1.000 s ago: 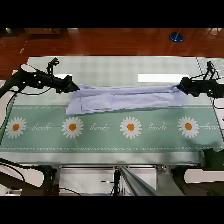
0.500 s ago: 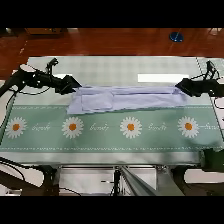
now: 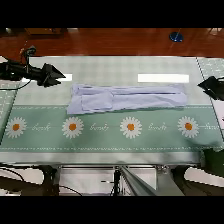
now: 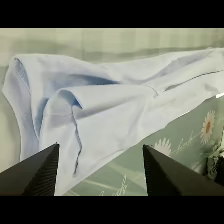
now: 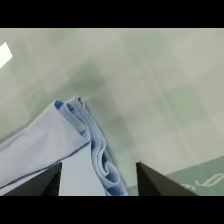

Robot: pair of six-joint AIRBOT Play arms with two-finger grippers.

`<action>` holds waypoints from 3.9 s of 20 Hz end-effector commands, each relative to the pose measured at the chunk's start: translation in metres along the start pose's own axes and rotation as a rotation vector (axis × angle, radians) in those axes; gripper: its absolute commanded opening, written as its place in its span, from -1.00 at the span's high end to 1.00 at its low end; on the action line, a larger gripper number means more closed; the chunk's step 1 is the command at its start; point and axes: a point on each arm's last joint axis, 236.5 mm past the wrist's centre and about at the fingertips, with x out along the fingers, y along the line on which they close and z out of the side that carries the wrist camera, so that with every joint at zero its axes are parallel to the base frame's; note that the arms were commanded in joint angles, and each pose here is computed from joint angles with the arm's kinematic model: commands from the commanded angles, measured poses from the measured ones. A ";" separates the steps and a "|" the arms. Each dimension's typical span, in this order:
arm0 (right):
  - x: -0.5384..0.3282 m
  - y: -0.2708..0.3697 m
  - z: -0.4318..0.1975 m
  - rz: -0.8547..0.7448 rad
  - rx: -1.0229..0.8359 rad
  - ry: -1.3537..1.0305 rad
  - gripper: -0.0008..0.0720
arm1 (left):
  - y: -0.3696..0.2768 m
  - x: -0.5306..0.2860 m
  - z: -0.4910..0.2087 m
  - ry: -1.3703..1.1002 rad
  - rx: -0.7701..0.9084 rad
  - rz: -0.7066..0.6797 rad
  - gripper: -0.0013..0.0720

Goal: Fold the shirts.

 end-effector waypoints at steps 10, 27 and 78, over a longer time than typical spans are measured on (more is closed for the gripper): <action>0.110 0.030 -0.071 0.134 0.162 0.261 -0.53 | -0.022 0.004 -0.012 0.048 0.040 -0.020 -0.70; -0.076 0.160 -0.031 0.334 -0.219 0.065 0.90 | -0.149 0.068 -0.043 0.149 0.092 -0.279 0.89; -0.134 0.244 -0.154 0.362 -0.377 0.070 0.90 | -0.276 -0.143 -0.039 -0.270 0.412 -0.627 0.90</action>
